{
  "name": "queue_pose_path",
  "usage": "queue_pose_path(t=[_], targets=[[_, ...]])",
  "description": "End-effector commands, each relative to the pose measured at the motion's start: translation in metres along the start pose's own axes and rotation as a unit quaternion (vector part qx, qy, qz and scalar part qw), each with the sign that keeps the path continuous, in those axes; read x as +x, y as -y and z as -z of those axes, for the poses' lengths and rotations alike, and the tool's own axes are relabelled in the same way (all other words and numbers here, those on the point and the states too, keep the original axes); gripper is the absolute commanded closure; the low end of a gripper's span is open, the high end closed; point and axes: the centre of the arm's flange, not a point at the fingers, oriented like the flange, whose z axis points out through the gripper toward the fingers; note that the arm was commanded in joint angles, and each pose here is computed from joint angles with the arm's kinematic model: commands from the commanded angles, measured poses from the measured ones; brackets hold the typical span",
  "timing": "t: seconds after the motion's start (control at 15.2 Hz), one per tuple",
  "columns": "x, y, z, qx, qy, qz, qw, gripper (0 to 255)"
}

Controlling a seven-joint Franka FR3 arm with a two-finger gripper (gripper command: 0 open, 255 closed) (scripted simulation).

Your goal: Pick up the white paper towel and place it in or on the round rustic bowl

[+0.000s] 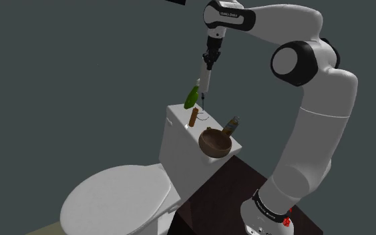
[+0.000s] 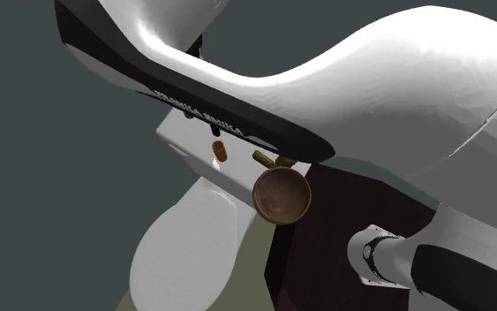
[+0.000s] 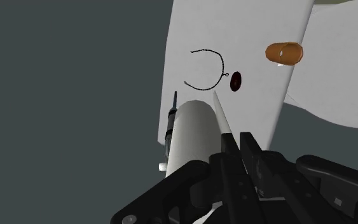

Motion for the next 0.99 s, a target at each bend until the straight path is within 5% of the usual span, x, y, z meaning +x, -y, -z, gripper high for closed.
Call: queue_pose_path(t=[0.0,0.92], targets=[[-0.02,0.01,0.01,0.0,0.0,0.0,1.0,255],[-0.18,0.093,0.055,0.0,0.0,0.0,1.0,255]])
